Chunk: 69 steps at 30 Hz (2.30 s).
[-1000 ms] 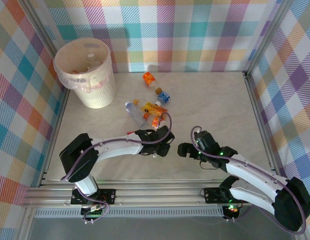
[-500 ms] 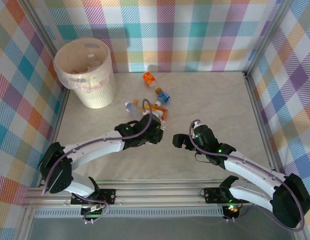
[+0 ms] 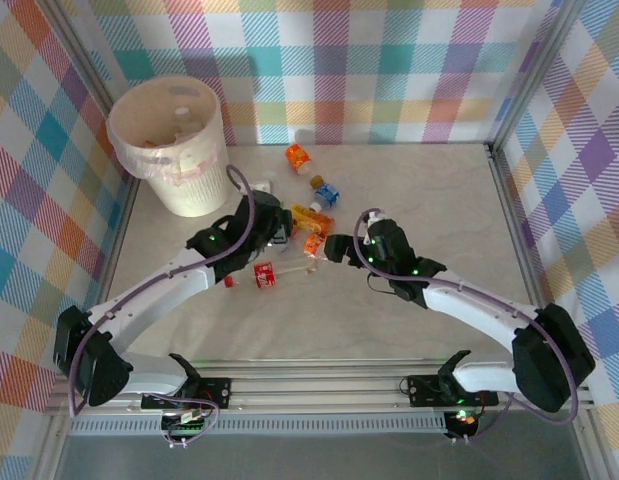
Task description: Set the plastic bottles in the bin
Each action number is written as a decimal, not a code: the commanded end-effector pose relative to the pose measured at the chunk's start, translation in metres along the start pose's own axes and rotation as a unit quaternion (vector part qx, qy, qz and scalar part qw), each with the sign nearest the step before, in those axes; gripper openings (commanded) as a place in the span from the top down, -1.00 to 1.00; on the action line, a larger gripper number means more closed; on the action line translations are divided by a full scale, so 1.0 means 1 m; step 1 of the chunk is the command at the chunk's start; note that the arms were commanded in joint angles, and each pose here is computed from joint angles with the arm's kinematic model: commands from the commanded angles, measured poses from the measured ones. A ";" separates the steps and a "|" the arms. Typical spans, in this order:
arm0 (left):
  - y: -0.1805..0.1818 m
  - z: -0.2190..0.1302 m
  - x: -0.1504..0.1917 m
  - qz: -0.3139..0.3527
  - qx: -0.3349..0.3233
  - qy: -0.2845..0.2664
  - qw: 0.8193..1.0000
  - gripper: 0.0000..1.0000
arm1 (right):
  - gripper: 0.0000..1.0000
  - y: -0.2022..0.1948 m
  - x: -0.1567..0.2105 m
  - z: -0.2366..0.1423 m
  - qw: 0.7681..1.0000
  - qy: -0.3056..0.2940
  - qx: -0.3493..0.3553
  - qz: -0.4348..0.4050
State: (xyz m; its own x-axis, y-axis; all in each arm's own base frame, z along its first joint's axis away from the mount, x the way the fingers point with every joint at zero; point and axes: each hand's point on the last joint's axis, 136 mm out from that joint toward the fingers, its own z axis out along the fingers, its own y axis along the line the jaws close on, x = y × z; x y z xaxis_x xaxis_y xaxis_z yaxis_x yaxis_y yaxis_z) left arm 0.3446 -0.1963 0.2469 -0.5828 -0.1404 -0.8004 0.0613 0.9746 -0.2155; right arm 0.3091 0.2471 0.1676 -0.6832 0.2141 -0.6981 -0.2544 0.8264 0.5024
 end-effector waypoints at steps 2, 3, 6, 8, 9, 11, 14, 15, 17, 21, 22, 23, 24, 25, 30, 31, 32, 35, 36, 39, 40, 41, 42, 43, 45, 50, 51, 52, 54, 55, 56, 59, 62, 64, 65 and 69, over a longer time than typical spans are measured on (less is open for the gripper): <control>0.017 -0.018 -0.053 -0.041 -0.013 -0.063 0.997 0.03 | -0.99 0.036 -0.036 0.005 0.997 -0.042 -0.052 -0.028; 0.021 -0.019 -0.060 -0.048 -0.015 -0.070 0.996 0.03 | -0.99 0.041 -0.040 0.007 0.997 -0.045 -0.059 -0.027; 0.037 -0.022 -0.084 -0.072 -0.020 -0.091 0.993 0.04 | -0.99 0.057 -0.053 0.009 0.994 -0.059 -0.088 -0.017; 0.049 -0.026 -0.100 -0.088 -0.025 -0.109 0.990 0.03 | -0.99 0.070 -0.056 0.008 0.990 -0.064 -0.120 -0.020; 0.055 -0.029 -0.110 -0.094 -0.025 -0.121 0.988 0.03 | -0.99 0.077 -0.058 0.007 0.988 -0.067 -0.138 -0.027; 0.066 -0.032 -0.125 -0.104 -0.027 -0.136 0.985 0.03 | -0.99 0.090 -0.059 0.003 0.982 -0.065 -0.169 -0.048; 0.086 -0.040 -0.151 -0.106 -0.047 -0.163 0.980 0.03 | -0.99 0.103 -0.058 -0.002 0.976 -0.054 -0.197 -0.075; 0.094 -0.041 -0.158 -0.105 -0.057 -0.171 0.978 0.03 | -0.99 0.106 -0.058 -0.004 0.974 -0.053 -0.203 -0.086; 0.107 -0.043 -0.174 -0.110 -0.070 -0.185 0.974 0.03 | -0.99 0.109 -0.061 -0.008 0.971 -0.060 -0.208 -0.101; 0.128 -0.043 -0.207 -0.116 -0.080 -0.209 0.968 0.03 | -0.99 0.109 -0.070 -0.017 0.967 -0.095 -0.206 -0.119; 0.134 -0.039 -0.214 -0.113 -0.084 -0.210 0.967 0.02 | -0.99 0.105 -0.073 -0.019 0.969 -0.102 -0.195 -0.112; 0.137 -0.036 -0.221 -0.109 -0.082 -0.210 0.968 0.01 | -0.99 0.101 -0.076 -0.020 0.972 -0.106 -0.184 -0.104; 0.141 -0.033 -0.231 -0.106 -0.078 -0.212 0.968 0.00 | -0.99 0.098 -0.077 -0.022 0.975 -0.106 -0.172 -0.097; 0.142 -0.027 -0.238 -0.100 -0.065 -0.211 0.970 -0.02 | -0.99 0.095 -0.078 -0.024 0.977 -0.104 -0.163 -0.095; 0.164 -0.001 -0.268 -0.091 -0.053 -0.213 0.971 -0.02 | -0.99 0.098 -0.072 -0.034 0.975 -0.079 -0.166 -0.124; 0.168 0.003 -0.273 -0.091 -0.053 -0.214 0.971 -0.01 | -0.99 0.097 -0.072 -0.037 0.975 -0.081 -0.164 -0.124; 0.172 0.008 -0.276 -0.090 -0.052 -0.216 0.971 -0.01 | -0.99 0.096 -0.072 -0.038 0.976 -0.081 -0.161 -0.124; 0.182 0.023 -0.283 -0.099 -0.045 -0.212 0.971 -0.01 | -0.99 0.089 -0.073 -0.043 0.978 -0.086 -0.146 -0.125; 0.182 0.028 -0.285 -0.098 -0.042 -0.210 0.972 -0.01 | -0.99 0.088 -0.073 -0.045 0.978 -0.086 -0.144 -0.127; 0.184 0.041 -0.285 -0.102 -0.041 -0.203 0.973 -0.01 | -0.99 0.089 -0.072 -0.049 0.977 -0.083 -0.145 -0.135; 0.190 0.044 -0.286 -0.109 -0.054 -0.206 0.971 -0.01 | -0.99 0.090 -0.072 -0.050 0.977 -0.082 -0.146 -0.136; 0.196 0.047 -0.286 -0.118 -0.069 -0.208 0.969 -0.01 | -0.99 0.090 -0.072 -0.051 0.976 -0.083 -0.146 -0.137; 0.203 0.052 -0.285 -0.125 -0.081 -0.208 0.967 0.00 | -0.99 0.090 -0.073 -0.052 0.976 -0.084 -0.146 -0.137; 0.207 0.058 -0.285 -0.129 -0.087 -0.207 0.966 0.00 | -0.99 0.090 -0.073 -0.053 0.976 -0.085 -0.145 -0.137; 0.211 0.070 -0.284 -0.132 -0.086 -0.201 0.967 0.00 | -0.99 0.089 -0.074 -0.054 0.976 -0.088 -0.143 -0.138; 0.209 0.099 -0.277 -0.134 -0.060 -0.167 0.975 -0.03 | -0.99 0.085 -0.073 -0.059 0.977 -0.090 -0.134 -0.140; 0.207 0.103 -0.277 -0.134 -0.052 -0.163 0.976 -0.04 | -0.99 0.083 -0.073 -0.060 0.977 -0.091 -0.132 -0.140; 0.205 0.107 -0.277 -0.136 -0.044 -0.158 0.977 -0.05 | -0.99 0.082 -0.073 -0.062 0.977 -0.094 -0.131 -0.140; 0.204 0.110 -0.275 -0.149 -0.033 -0.148 0.977 -0.07 | -0.99 0.078 -0.072 -0.063 0.978 -0.098 -0.125 -0.139; 0.203 0.113 -0.274 -0.154 -0.025 -0.142 0.977 -0.08 | -0.99 0.076 -0.071 -0.064 0.978 -0.099 -0.122 -0.138; 0.201 0.114 -0.274 -0.156 -0.019 -0.140 0.978 -0.10 | -0.99 0.074 -0.070 -0.065 0.978 -0.101 -0.120 -0.136; 0.197 0.118 -0.272 -0.164 -0.006 -0.134 0.977 -0.18 | -0.99 0.069 -0.068 -0.066 0.980 -0.105 -0.112 -0.130; 0.194 0.120 -0.270 -0.168 0.004 -0.129 0.977 -0.41 | -0.99 0.066 -0.068 -0.067 0.980 -0.110 -0.107 -0.128; 0.189 0.120 -0.271 -0.166 0.017 -0.126 0.978 -0.50 | -0.99 0.065 -0.069 -0.068 0.980 -0.112 -0.104 -0.128; 0.188 0.119 -0.272 -0.166 0.022 -0.125 0.978 -0.53 | -0.99 0.065 -0.070 -0.068 0.980 -0.114 -0.104 -0.129; 0.182 0.112 -0.278 -0.165 0.033 -0.129 0.977 -0.62 | -0.99 0.064 -0.070 -0.067 0.980 -0.114 -0.101 -0.130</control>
State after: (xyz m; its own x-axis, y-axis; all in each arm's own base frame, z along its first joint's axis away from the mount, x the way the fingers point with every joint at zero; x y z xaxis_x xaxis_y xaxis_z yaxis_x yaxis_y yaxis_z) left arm 0.6109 -0.0030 0.3512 -0.3682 -0.4837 -0.7941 -0.0674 0.8657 -0.4960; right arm 0.2948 0.2533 0.2739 -0.4445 0.1214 -0.8875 -0.5430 0.7514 0.3748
